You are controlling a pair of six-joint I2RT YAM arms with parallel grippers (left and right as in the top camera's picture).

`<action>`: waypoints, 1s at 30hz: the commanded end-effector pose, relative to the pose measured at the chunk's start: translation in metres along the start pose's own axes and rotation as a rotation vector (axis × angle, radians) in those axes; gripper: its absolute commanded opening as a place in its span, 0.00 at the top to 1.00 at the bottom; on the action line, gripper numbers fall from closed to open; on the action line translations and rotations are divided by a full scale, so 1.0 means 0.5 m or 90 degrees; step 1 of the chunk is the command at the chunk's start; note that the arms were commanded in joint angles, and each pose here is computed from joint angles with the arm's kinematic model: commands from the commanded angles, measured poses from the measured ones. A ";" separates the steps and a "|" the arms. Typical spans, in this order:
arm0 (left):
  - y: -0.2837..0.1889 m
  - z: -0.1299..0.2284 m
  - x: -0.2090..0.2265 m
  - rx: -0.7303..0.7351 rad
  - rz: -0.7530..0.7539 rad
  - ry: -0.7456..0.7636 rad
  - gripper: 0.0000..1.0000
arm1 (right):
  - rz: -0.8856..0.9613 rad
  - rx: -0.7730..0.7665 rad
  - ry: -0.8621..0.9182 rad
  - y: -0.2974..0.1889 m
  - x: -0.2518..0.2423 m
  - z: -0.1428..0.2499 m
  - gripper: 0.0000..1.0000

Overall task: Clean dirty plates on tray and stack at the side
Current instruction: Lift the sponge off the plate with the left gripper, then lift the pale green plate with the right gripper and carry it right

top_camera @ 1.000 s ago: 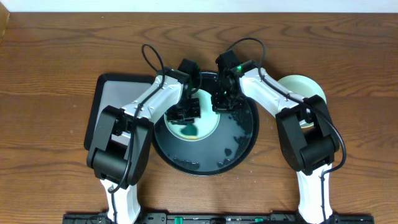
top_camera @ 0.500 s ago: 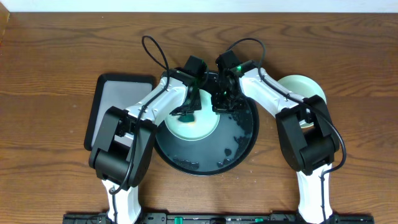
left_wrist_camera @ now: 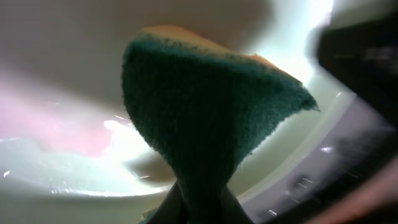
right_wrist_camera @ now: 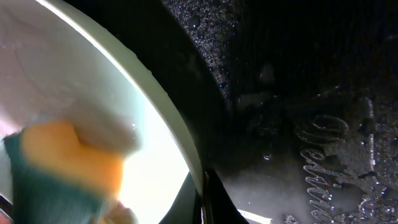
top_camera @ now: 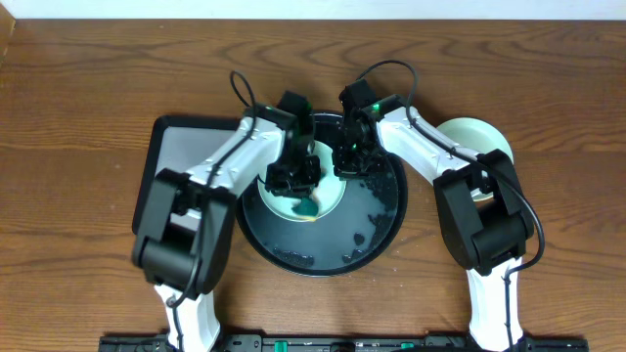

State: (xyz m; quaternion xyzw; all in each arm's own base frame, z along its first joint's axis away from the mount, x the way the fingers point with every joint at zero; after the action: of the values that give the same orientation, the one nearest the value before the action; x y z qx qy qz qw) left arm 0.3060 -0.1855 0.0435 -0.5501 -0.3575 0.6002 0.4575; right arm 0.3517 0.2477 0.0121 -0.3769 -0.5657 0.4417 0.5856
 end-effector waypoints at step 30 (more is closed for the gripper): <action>-0.300 -0.105 0.082 -0.296 0.017 -0.043 0.92 | 0.485 -0.538 -0.165 -0.475 0.016 0.003 0.99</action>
State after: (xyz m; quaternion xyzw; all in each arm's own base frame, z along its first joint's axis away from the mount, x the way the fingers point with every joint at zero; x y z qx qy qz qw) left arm 0.3816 -0.1045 0.1633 -0.6250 -0.4908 0.5317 0.2930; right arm 0.3701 0.1984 0.1945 -0.6219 -0.6268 0.4200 0.2096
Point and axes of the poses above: each gripper's point midway between its finger pads, its own y axis out along the fingers, its own x axis along the line the jaws close on, z = x × y, the point moved 1 cm from there along -y, back along the fingers, and after that the axes turned 1 degree about y, right-handed, at the moved point
